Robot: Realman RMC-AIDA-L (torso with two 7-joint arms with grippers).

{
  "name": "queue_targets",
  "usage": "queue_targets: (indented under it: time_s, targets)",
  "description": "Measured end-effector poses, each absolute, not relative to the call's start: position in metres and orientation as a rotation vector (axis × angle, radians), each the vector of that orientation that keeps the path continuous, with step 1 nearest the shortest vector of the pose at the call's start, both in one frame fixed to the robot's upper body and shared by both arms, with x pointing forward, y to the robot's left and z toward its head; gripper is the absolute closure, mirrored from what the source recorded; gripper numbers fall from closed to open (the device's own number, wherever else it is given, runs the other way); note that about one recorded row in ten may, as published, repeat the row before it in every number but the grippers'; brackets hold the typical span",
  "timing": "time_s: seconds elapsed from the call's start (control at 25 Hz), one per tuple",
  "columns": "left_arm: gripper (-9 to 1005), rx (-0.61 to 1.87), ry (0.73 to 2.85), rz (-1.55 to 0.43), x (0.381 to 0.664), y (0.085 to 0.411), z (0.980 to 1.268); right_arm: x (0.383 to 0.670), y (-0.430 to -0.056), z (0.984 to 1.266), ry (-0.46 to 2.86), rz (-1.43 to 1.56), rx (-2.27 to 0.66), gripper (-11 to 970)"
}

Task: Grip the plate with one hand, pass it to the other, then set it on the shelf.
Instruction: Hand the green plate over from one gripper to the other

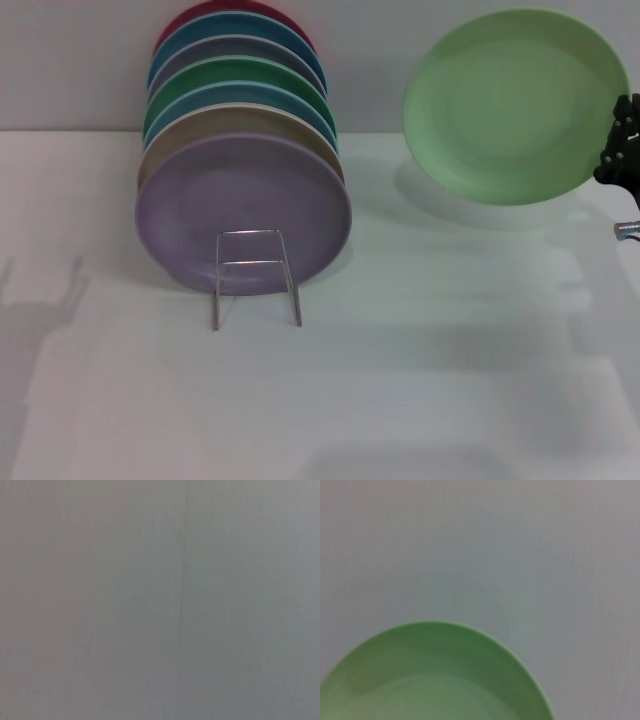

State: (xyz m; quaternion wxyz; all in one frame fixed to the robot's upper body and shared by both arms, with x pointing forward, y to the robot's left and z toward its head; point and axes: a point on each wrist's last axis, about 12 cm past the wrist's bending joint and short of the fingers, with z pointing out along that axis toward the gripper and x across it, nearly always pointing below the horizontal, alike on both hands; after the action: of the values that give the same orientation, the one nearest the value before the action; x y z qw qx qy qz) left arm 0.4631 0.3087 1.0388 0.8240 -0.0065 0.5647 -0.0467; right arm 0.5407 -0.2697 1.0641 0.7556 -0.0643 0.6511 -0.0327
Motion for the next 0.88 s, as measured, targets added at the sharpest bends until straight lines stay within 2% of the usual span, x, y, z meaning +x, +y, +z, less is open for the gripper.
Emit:
queue_targets:
  time_s: [0.88]
  targets:
    - [138,0.002,1.168,-0.178,0.447,0.294,1.038,0.532,-0.279,1.042,1.445,-0.023,-0.128,943]
